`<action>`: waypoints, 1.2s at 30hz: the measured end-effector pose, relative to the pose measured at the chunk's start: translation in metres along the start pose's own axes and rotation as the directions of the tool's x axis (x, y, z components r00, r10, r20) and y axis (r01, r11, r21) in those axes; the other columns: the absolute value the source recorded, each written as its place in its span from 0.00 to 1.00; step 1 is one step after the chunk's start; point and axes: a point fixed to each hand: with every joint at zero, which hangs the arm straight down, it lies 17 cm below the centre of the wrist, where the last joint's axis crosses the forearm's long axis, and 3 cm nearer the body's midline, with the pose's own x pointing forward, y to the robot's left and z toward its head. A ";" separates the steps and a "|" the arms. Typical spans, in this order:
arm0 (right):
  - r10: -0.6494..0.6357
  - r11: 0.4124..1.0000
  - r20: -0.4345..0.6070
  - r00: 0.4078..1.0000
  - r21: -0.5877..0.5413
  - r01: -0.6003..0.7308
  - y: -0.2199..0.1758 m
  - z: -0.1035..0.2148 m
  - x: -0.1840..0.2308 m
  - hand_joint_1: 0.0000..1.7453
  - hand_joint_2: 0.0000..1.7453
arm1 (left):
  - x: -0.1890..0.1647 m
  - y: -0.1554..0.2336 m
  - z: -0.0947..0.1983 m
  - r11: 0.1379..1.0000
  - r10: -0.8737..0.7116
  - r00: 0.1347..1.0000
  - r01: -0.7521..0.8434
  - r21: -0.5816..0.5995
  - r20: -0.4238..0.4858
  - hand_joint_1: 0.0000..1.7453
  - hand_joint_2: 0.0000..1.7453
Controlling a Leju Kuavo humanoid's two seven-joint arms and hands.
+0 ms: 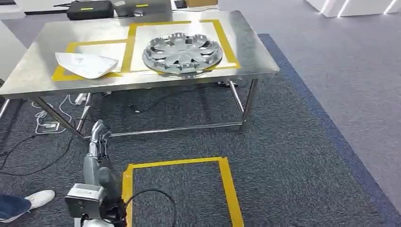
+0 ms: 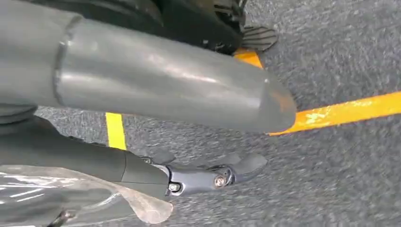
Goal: Take the parts from the cabinet and place them on the table.
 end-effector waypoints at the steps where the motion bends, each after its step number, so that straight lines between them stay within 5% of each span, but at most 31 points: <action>1: 0.000 1.000 0.001 1.000 0.000 0.000 0.000 0.000 0.001 0.00 0.00 | 0.000 0.000 0.000 1.000 0.000 1.000 0.000 0.000 0.001 0.00 0.00; 27: 0.007 1.000 -0.042 0.999 0.023 -0.006 0.006 0.001 -0.006 0.00 0.00 | -0.001 0.001 0.000 1.000 0.007 1.000 -0.007 0.000 -0.004 0.00 0.00; 36: 0.252 0.965 -0.119 0.961 -0.047 -0.259 -0.014 0.001 -0.027 0.00 0.00 | -0.004 0.001 0.000 1.000 -0.001 1.000 0.001 0.003 -0.008 0.00 0.00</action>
